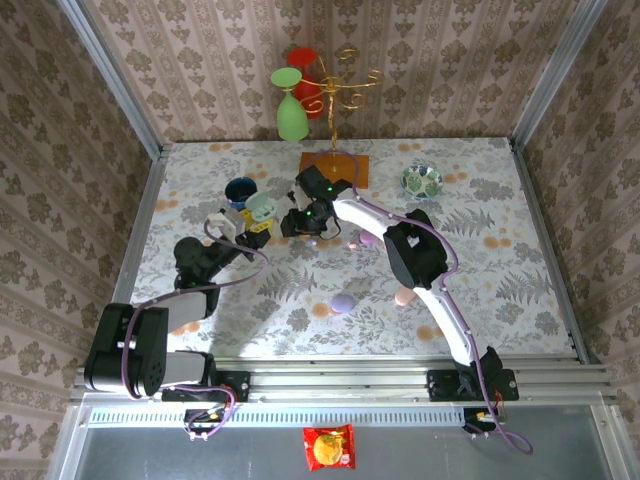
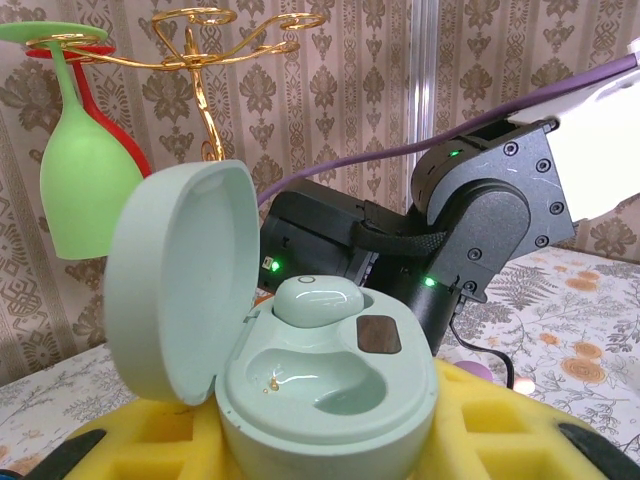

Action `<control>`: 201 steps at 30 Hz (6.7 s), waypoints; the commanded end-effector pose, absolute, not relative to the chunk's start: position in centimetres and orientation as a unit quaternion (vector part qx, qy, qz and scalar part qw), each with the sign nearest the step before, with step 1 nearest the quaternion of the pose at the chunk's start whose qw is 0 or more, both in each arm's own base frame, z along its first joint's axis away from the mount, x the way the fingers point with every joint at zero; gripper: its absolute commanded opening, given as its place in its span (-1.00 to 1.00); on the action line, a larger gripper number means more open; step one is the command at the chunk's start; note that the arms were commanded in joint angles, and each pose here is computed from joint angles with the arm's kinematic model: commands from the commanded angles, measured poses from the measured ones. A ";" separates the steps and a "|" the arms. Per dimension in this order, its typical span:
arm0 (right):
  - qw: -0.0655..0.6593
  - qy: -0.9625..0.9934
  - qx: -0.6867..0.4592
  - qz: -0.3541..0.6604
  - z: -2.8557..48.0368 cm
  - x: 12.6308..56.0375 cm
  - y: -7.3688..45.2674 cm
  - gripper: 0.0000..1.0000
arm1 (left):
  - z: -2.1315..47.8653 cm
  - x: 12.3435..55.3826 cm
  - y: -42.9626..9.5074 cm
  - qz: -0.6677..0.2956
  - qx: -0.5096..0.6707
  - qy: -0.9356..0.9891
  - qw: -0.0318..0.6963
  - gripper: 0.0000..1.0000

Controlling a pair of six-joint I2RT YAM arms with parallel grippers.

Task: Insert the wireless bluetooth earbuds into the charging case

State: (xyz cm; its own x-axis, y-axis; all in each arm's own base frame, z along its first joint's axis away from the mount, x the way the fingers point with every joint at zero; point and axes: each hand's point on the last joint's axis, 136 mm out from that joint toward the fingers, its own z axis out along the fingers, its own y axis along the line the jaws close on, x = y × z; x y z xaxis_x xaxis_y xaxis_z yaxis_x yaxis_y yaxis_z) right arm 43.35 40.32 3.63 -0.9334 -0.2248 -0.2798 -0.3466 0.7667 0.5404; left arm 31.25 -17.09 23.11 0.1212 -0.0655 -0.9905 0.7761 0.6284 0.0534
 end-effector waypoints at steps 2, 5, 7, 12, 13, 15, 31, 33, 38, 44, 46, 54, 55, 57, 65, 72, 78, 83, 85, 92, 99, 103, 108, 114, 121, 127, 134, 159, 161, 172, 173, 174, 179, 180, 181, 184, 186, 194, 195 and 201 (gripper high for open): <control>0.078 0.935 -0.161 0.305 2.4 42.7 40.7 -0.16 | 24.2 31.6 -16.9 -0.308 0.300 0.576 0.695 -0.27; 0.074 0.935 -0.161 0.306 2.1 42.6 40.8 -0.21 | 24.1 31.6 -17.0 -0.309 0.299 0.577 0.694 -0.27; 0.070 0.936 -0.160 0.305 1.8 42.5 40.7 -0.24 | 24.2 31.6 -16.9 -0.309 0.299 0.576 0.695 -0.27; 0.066 0.938 -0.159 0.301 1.3 42.5 40.6 -0.38 | 24.1 31.6 -16.9 -0.309 0.299 0.577 0.694 -0.27; 0.066 0.938 -0.160 0.300 1.2 42.5 40.6 -0.42 | 24.2 31.5 -16.9 -0.308 0.300 0.576 0.695 -0.27; 0.065 0.939 -0.158 0.299 1.1 42.5 40.6 -0.48 | 24.1 31.5 -16.9 -0.308 0.300 0.577 0.695 -0.27; 0.151 0.935 -0.143 0.286 6.0 43.3 38.4 -0.59 | 23.4 31.9 -16.8 -0.298 0.300 0.583 0.694 -0.27; 0.172 0.935 -0.131 0.282 7.1 43.3 37.1 -0.60 | 23.3 32.0 -16.9 -0.294 0.302 0.583 0.695 -0.27; 0.217 0.932 -0.101 0.273 9.5 42.5 33.7 -0.61 | 22.6 32.0 -17.9 -0.277 0.318 0.580 0.697 -0.27; 0.262 0.927 -0.081 0.255 12.7 40.1 29.8 -0.61 | 21.3 32.2 -19.9 -0.245 0.344 0.577 0.699 -0.28; 0.276 0.924 -0.079 0.254 14.1 39.1 28.8 -0.61 | 21.0 32.3 -20.5 -0.246 0.348 0.577 0.696 -0.28; 0.316 0.909 -0.096 0.254 19.1 35.8 27.3 -0.61 | 19.5 32.2 -23.5 -0.254 0.379 0.574 0.680 -0.28; 0.319 0.908 -0.102 0.253 19.5 35.6 27.5 -0.61 | 19.4 32.2 -24.0 -0.257 0.384 0.572 0.678 -0.28; 0.325 0.904 -0.115 0.252 20.5 35.1 28.0 -0.60 | 19.1 32.0 -24.8 -0.261 0.391 0.570 0.674 -0.28; 0.340 0.889 -0.163 0.261 22.6 34.6 31.8 -0.60 | 18.5 31.5 -26.9 -0.274 0.411 0.563 0.663 -0.29; 0.340 0.886 -0.184 0.255 23.0 35.5 33.8 -0.60 | 18.8 30.9 -27.2 -0.277 0.414 0.557 0.664 -0.29; 0.330 0.891 -0.189 0.250 22.0 35.9 34.3 -0.60 | 19.0 30.8 -27.0 -0.281 0.409 0.559 0.664 -0.29; 0.321 0.895 -0.190 0.246 21.1 36.0 34.5 -0.60 | 19.2 30.8 -27.0 -0.283 0.403 0.562 0.665 -0.29; 0.315 0.896 -0.192 0.248 20.8 36.0 34.7 -0.60 | 19.3 30.8 -27.0 -0.286 0.403 0.560 0.665 -0.29; 0.300 0.898 -0.201 0.252 20.2 35.7 35.2 -0.58 | 19.5 31.0 -27.1 -0.287 0.400 0.561 0.666 -0.29; 0.295 0.896 -0.203 0.264 20.4 35.3 35.6 -0.47 | 19.5 31.0 -26.9 -0.285 0.397 0.563 0.666 -0.29; 0.305 0.893 -0.198 0.265 21.2 35.2 35.1 -0.42 | 19.5 30.9 -26.7 -0.284 0.396 0.564 0.667 -0.28; 0.329 0.886 -0.189 0.268 22.6 34.9 34.1 -0.37 | 19.3 30.8 -26.4 -0.282 0.395 0.566 0.666 -0.28; 0.352 0.875 -0.184 0.277 24.3 34.5 33.0 -0.36 | 18.8 30.6 -25.9 -0.273 0.406 0.563 0.666 -0.28; 0.370 0.869 -0.181 0.274 25.7 35.9 33.0 -0.37 | 18.0 29.7 -26.4 -0.266 0.439 0.547 0.661 -0.29; 0.363 0.871 -0.186 0.273 25.4 37.6 34.0 -0.39 | 18.0 28.9 -26.9 -0.267 0.458 0.530 0.661 -0.28; 0.336 0.879 -0.195 0.277 23.8 38.5 35.0 -0.40 | 18.8 29.8 -26.5 -0.270 0.423 0.550 0.668 -0.29; 0.252 0.836 -0.031 0.487 24.1 34.7 31.7 0.40 | 24.8 30.1 -26.9 -0.398 0.329 0.552 0.654 -0.30; 0.232 0.827 -0.020 0.512 23.9 34.5 32.0 0.40 | 25.1 30.0 -27.0 -0.400 0.331 0.549 0.655 -0.30; 0.191 0.785 0.000 0.589 23.7 35.2 33.4 0.22 | 25.2 28.5 -27.8 -0.396 0.363 0.527 0.658 -0.29; 0.190 0.785 0.001 0.589 23.6 35.3 33.4 0.16 | 25.2 28.3 -27.8 -0.396 0.366 0.526 0.658 -0.29; 0.192 0.786 0.005 0.587 23.5 35.5 33.3 0.11 | 25.1 28.2 -27.8 -0.396 0.369 0.524 0.657 -0.29; 0.195 0.788 0.018 0.584 23.0 35.9 32.8 -0.38 | 24.8 28.0 -27.8 -0.393 0.376 0.523 0.656 -0.28; 0.195 0.787 0.018 0.585 23.0 35.8 32.8 -0.45 | 24.7 28.0 -27.8 -0.391 0.376 0.524 0.656 -0.27; 0.196 0.786 0.018 0.586 23.0 35.8 32.7 -0.48 | 24.6 28.1 -27.8 -0.390 0.376 0.525 0.656 -0.26; 0.199 0.786 0.018 0.585 23.1 35.7 32.5 -0.53 | 24.2 28.1 -27.9 -0.388 0.378 0.528 0.655 -0.21; 0.203 0.788 0.017 0.581 23.0 35.6 32.3 -0.54 | 24.1 28.3 -27.8 -0.384 0.378 0.529 0.656 -0.15; 0.264 0.839 0.085 0.467 18.7 37.3 26.5 -0.53 | 21.4 28.1 -27.8 -0.367 0.394 0.560 0.630 0.68; 0.268 0.849 0.098 0.445 17.7 37.4 25.3 -0.53 | 20.9 27.9 -27.9 -0.368 0.396 0.567 0.622 0.74; 0.266 0.877 0.167 0.364 11.8 36.5 18.9 -0.53 | 17.4 26.2 -28.7 -0.345 0.428 0.600 0.582 0.96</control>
State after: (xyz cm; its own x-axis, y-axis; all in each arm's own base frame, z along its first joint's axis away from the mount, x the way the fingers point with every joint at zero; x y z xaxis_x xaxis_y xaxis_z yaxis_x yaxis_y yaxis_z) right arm 36.94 21.97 14.13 -0.8307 0.4571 -0.3178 0.0285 0.6051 0.7957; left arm 27.26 -28.41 19.18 0.0471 0.0372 -0.9982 0.9095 0.4117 0.0582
